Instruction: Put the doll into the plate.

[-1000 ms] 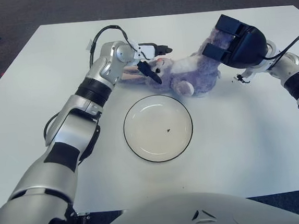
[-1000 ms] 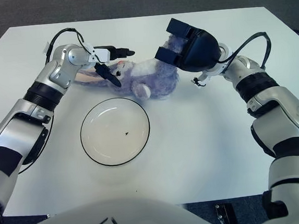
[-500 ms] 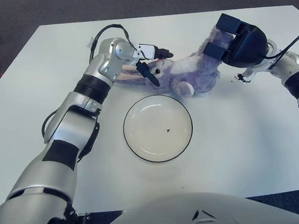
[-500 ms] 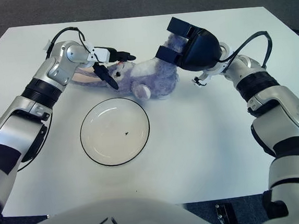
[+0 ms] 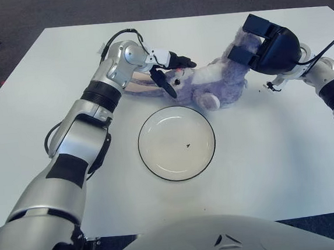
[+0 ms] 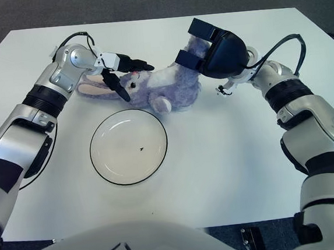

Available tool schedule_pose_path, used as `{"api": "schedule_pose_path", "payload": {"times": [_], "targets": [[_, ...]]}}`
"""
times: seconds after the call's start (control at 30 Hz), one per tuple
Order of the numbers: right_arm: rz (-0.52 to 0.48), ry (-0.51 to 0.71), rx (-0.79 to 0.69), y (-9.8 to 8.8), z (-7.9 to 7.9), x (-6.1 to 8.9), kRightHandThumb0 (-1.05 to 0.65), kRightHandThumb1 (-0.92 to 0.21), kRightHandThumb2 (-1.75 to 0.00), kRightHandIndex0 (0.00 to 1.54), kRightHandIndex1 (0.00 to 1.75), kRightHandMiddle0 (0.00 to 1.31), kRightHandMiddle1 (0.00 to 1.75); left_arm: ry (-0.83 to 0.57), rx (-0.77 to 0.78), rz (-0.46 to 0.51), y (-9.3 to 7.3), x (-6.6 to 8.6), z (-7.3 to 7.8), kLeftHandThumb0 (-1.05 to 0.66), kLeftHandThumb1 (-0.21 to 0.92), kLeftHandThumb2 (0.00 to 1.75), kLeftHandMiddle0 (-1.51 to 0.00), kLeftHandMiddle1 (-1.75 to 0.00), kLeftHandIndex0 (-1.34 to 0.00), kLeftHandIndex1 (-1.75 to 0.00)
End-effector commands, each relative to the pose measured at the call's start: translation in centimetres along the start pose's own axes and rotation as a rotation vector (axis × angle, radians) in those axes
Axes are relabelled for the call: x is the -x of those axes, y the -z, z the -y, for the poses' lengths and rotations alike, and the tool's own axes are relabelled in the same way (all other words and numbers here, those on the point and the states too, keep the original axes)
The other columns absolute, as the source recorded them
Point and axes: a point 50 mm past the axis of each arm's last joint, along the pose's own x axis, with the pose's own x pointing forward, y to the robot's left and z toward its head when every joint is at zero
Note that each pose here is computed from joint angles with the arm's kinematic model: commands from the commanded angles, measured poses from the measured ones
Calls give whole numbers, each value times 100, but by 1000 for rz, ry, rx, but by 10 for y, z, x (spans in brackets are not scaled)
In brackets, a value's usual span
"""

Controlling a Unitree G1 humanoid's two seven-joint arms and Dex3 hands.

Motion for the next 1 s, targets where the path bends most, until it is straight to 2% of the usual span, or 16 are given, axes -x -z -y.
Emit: {"api": "schedule_pose_path", "payload": {"times": [0.0, 0.1, 0.3, 0.57, 0.63, 0.7, 0.97], "targets": [[19, 8, 43, 10, 4, -2, 0, -39, -122, 52, 175, 40, 170, -2, -10, 19, -5, 0, -5, -78, 86, 1, -36, -3, -18, -3], [19, 8, 43, 10, 4, -2, 0, -39, -122, 53, 175, 40, 170, -2, -10, 20, -4, 0, -5, -78, 86, 1, -36, -3, -18, -2], [15, 20, 85, 12, 5, -3, 0, -38, -124, 52, 175, 39, 173, -27, -44, 5, -4, -8, 8, -79, 88, 1, -39, -4, -18, -2], [15, 21, 88, 12, 5, -4, 0, -38, -125, 53, 175, 39, 173, -34, -54, -3, -5, -9, 9, -80, 89, 1, -39, -3, -18, -2], [13, 29, 100, 15, 6, -5, 0, -38, -125, 53, 175, 40, 172, -78, -83, -104, -7, -18, 17, -80, 88, 0, -38, -3, -18, -2], [13, 35, 108, 16, 7, -6, 0, -37, -124, 53, 175, 40, 171, -121, -92, -156, -9, -22, 21, -79, 88, 0, -35, -1, -18, -1], [7, 55, 118, 17, 8, -9, 0, -37, -124, 54, 175, 42, 168, -268, -66, -219, -11, -26, 35, -74, 86, 0, -37, -2, -19, -2]]}}
